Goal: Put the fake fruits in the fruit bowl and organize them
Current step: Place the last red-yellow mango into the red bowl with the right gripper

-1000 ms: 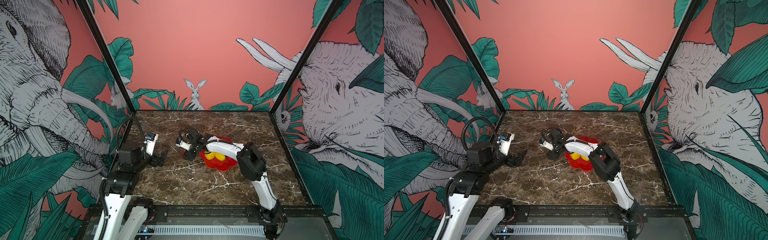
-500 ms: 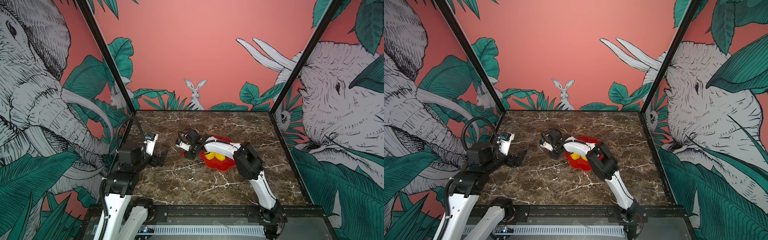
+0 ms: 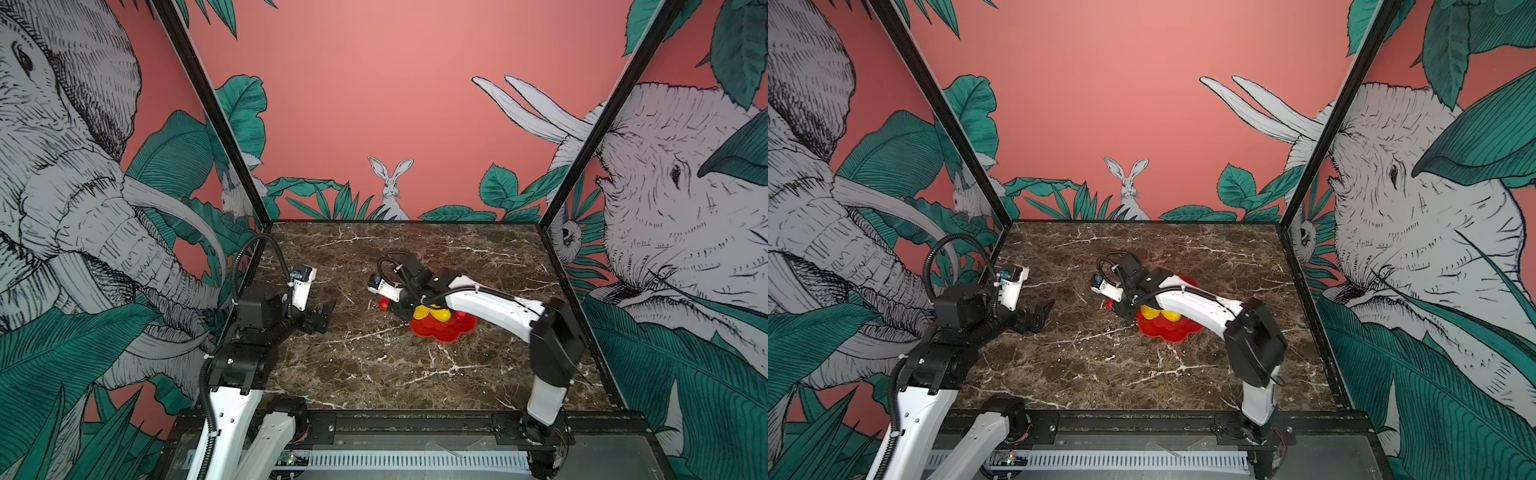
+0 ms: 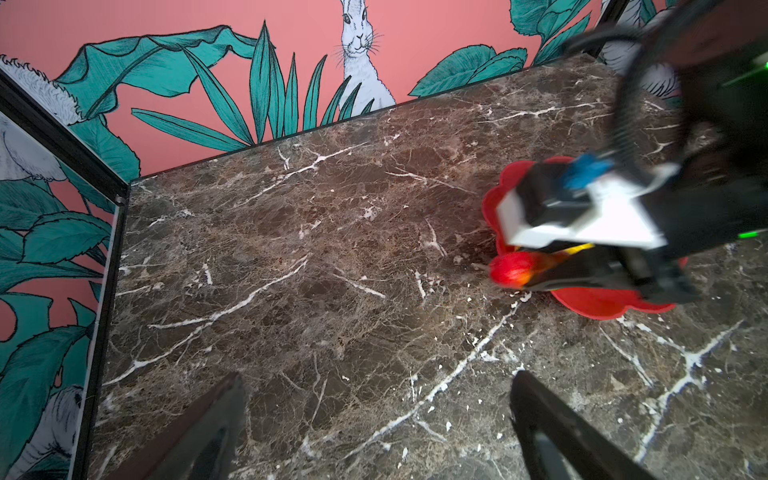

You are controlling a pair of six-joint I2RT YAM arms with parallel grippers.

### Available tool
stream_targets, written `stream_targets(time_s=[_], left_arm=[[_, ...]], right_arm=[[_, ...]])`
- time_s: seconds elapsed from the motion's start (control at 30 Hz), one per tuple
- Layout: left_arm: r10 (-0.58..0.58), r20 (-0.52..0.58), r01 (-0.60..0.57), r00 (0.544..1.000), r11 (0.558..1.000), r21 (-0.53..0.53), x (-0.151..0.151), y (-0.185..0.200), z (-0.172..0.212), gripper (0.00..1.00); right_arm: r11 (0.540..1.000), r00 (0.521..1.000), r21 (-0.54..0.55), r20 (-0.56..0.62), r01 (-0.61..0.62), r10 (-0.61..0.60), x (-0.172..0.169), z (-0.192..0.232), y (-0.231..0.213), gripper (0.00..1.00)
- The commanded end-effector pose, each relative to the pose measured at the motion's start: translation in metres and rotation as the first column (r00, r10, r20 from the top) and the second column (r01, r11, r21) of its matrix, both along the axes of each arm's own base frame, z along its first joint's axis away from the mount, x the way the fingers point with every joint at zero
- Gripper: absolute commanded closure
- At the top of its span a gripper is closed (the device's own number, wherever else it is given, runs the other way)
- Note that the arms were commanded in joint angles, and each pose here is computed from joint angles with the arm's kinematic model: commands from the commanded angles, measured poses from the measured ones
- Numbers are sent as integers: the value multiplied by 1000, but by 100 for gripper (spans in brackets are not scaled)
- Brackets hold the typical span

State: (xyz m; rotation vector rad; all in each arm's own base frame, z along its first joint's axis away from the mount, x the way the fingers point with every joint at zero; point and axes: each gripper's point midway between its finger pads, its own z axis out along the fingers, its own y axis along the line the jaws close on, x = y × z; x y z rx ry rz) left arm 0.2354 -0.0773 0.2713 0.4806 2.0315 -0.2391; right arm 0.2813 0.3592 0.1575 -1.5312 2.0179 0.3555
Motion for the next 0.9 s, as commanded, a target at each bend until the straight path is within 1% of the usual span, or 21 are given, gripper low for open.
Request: stream_targets(time_s=[0.0, 0.07, 0.17, 0.23, 0.3, 0.43, 0.57, 0.63, 0.73, 0.87], left_arm=[[-1, 22, 1, 1000, 1000, 3, 1, 0, 5, 0], [-4, 24, 4, 1000, 1000, -1, 1, -1, 6, 0], [-8, 24, 8, 1000, 1000, -4, 1, -2, 6, 0], [-10, 23, 10, 1000, 1000, -8, 1, -2, 7, 0], [-12, 27, 13, 1000, 1000, -11, 1, -3, 8, 0], [-13, 25, 13, 1000, 1000, -18, 1, -4, 7, 0], [-12, 25, 13, 1000, 1000, -22, 1, -4, 7, 0], [-11, 24, 12, 1000, 1000, -20, 1, -3, 7, 0], [-11, 26, 12, 1000, 1000, -19, 1, -4, 7, 0], [-9, 24, 10, 1000, 1000, -19, 2, -3, 7, 0]], right_arm=[[999, 997, -33, 66, 29, -26, -7, 4, -43, 91], [998, 995, -43, 85, 49, -45, -17, 4, -68, 91], [992, 985, -65, 138, 110, -100, -22, 1, -101, 93], [985, 976, -72, 165, 155, -141, -23, -1, -119, 94], [982, 972, -64, 166, 180, -167, -24, -6, -129, 94], [978, 969, -50, 155, 200, -190, -24, -24, -132, 95], [970, 968, -96, 131, 225, -212, -15, -48, -130, 94], [969, 969, -102, 125, 225, -212, -10, -55, -126, 94], [968, 970, -109, 118, 226, -213, -4, -62, -121, 90], [963, 967, -122, 113, 240, -226, 5, -65, -119, 83]])
